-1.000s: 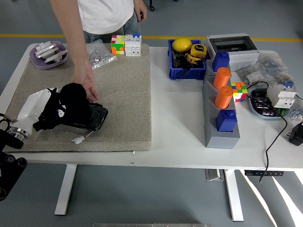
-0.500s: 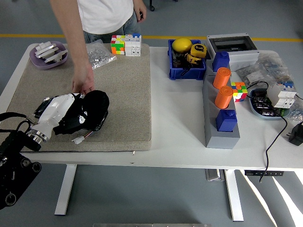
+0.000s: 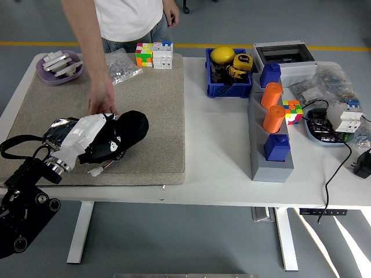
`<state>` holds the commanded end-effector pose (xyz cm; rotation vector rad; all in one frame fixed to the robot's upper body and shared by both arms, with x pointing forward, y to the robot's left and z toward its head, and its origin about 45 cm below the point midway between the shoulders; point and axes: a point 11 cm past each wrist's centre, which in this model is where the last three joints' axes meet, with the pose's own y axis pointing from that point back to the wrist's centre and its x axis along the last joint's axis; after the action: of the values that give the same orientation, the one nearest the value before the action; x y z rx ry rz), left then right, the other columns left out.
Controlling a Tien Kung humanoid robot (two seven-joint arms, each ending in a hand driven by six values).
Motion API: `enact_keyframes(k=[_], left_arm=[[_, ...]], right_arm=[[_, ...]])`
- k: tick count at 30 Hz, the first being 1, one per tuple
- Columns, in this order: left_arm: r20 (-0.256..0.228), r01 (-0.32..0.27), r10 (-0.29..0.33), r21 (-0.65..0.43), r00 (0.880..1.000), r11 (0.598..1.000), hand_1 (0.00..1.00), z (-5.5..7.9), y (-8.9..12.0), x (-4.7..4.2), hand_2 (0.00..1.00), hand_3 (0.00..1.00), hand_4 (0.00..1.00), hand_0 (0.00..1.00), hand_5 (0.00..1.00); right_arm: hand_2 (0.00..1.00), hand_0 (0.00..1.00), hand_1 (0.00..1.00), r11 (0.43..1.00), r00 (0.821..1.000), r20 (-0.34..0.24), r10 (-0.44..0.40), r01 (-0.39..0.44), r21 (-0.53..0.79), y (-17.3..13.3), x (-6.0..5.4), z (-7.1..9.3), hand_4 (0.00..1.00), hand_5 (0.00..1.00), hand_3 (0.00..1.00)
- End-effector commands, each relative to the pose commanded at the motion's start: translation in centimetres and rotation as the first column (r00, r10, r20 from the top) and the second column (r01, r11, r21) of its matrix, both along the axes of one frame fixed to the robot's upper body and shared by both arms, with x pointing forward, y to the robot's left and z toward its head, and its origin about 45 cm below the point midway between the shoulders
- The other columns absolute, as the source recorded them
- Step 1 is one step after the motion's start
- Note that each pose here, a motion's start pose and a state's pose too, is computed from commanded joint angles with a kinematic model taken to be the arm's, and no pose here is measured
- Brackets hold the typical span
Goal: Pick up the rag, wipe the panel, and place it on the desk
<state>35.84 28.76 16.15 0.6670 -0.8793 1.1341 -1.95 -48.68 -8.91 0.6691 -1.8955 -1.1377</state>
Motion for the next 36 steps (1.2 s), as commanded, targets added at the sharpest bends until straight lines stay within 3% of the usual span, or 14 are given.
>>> enact_keyframes(k=[17, 36], left_arm=[[-0.021, -0.145, 0.146, 0.01, 0.989, 0.989, 0.199, -1.1, 5.3, 0.44, 0.532, 0.372, 0.007, 0.289, 0.002], [-0.01, -0.316, 0.317, 0.054, 0.948, 0.947, 0.204, -0.3, 12.8, 0.81, 0.53, 0.373, 0.013, 0.289, 0.002]], right_arm=[[0.677, 0.77, 0.633, 1.0, 1.0, -0.001, 0.0, 0.0, 0.001, 0.0, 0.0, 0.0, 0.974, 0.473, 0.566], [0.677, 0.771, 0.633, 1.0, 1.0, 0.002, 0.0, 0.0, 0.0, 0.0, 0.2, 0.0, 0.973, 0.469, 0.565]])
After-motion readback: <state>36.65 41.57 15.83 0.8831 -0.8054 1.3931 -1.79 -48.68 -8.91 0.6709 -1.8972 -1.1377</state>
